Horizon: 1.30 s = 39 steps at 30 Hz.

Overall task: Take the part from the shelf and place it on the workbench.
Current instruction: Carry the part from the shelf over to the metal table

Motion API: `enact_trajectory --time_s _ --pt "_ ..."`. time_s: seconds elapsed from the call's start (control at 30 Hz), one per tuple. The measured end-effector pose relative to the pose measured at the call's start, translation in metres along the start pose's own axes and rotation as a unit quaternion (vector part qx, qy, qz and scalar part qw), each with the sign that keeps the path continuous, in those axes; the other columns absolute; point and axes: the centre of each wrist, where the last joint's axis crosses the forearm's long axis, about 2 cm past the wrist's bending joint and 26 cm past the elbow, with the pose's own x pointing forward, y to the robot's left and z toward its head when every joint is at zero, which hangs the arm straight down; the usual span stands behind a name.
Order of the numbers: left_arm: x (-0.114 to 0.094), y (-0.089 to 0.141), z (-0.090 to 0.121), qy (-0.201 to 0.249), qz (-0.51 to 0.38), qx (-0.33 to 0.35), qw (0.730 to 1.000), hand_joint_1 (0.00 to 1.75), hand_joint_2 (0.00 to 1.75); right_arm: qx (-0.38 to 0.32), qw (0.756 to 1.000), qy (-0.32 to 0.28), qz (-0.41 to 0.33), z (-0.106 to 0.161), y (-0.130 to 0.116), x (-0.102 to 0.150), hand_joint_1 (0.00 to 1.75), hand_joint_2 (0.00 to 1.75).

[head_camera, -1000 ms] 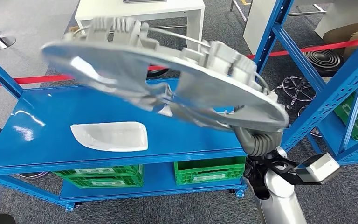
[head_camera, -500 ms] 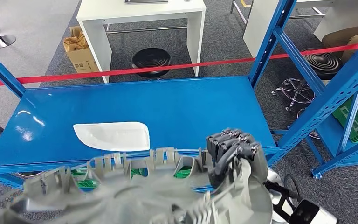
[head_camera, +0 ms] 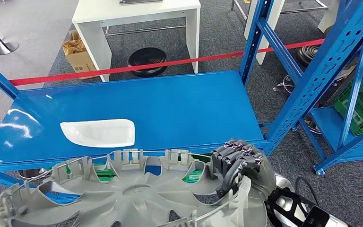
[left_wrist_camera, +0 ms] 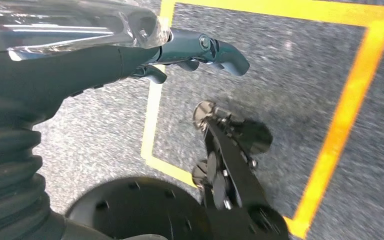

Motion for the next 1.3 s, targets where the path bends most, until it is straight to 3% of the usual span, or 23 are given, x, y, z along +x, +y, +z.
enact_trajectory --time_s 0.43,1.3 --pt "0.006 0.022 -0.002 -0.009 0.006 0.028 1.0 0.0 1.75 0.025 1.0 0.006 -0.007 0.003 -0.017 0.009 1.75 1.75" --pt "0.011 0.029 -0.004 -0.005 -0.016 0.02 1.0 0.0 1.75 0.057 0.997 0.034 -0.042 0.005 -0.02 0.005 1.75 1.75"
